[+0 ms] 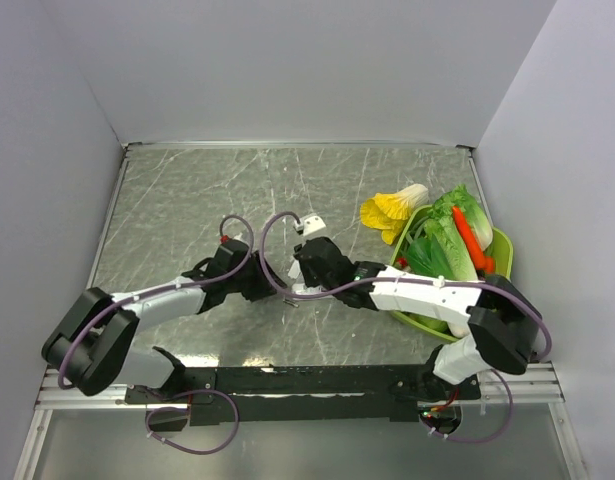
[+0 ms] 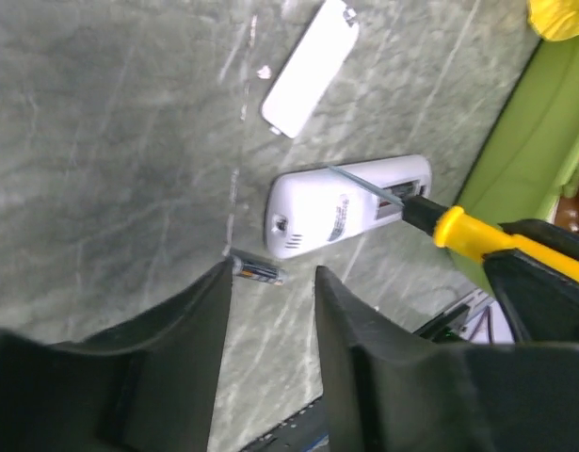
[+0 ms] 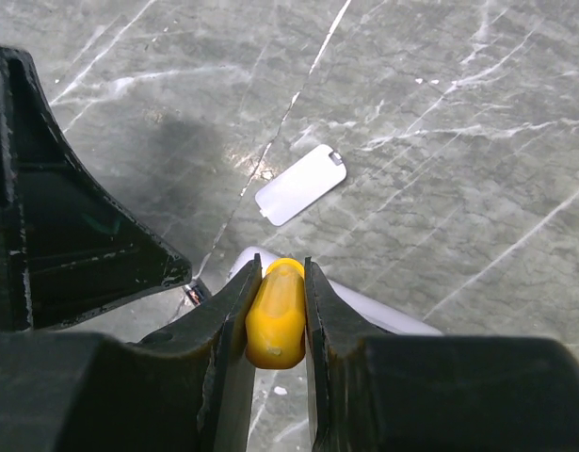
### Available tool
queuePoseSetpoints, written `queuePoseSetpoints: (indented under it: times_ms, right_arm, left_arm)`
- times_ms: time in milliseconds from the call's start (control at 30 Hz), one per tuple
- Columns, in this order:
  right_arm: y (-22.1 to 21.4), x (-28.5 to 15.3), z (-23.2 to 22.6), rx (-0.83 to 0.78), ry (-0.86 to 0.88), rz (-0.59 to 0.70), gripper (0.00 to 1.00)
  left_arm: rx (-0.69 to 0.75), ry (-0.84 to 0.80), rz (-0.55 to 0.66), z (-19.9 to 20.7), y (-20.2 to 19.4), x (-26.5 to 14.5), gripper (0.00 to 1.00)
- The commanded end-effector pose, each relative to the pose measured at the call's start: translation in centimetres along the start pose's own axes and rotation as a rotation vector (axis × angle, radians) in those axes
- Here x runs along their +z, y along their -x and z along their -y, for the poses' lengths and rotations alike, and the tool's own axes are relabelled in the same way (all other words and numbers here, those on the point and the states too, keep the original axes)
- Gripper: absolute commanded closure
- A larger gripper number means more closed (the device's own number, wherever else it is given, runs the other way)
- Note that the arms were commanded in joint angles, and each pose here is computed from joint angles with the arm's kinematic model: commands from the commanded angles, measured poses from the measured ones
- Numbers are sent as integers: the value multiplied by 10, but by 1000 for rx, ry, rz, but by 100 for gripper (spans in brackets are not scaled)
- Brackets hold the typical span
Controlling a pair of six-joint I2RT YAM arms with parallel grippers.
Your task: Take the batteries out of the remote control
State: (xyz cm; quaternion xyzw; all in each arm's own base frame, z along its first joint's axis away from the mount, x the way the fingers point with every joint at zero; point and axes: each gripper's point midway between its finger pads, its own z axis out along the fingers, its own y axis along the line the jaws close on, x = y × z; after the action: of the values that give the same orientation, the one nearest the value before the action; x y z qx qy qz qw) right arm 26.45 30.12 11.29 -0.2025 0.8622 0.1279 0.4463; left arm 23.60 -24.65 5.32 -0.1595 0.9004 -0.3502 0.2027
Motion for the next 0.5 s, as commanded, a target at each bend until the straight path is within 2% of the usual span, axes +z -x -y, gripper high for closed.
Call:
queuePoseSetpoints:
  times_ms: [0, 67, 100, 133, 200, 267, 333, 467]
  right_arm:
    - [38, -28, 12, 25, -21, 109, 100]
    - [46, -39, 17, 41, -32, 140, 100]
    - [47, -43, 19, 46, -32, 148, 100]
    - [47, -46, 21, 48, -35, 150, 100]
    - [49, -55, 25, 65, -34, 170, 100]
    - [49, -62, 28, 72, -29, 185, 100]
    - [48, -66, 30, 76, -30, 191, 100]
    - [45, -72, 32, 83, -14, 209, 100]
  left_arm:
    - [-18, 26, 9, -2, -5, -6, 52]
    - [-109, 98, -9, -14, -11, -3, 55]
    - [-156, 131, -16, -17, -12, -1, 57]
    - [-228, 201, -41, -26, -21, -2, 65]
    - [-336, 281, -26, -25, -21, -3, 68]
    - [-358, 373, 9, -23, -16, -11, 68]
    - [-361, 394, 46, -13, -10, -15, 66]
    - [-365, 384, 111, 1, 6, -18, 69]
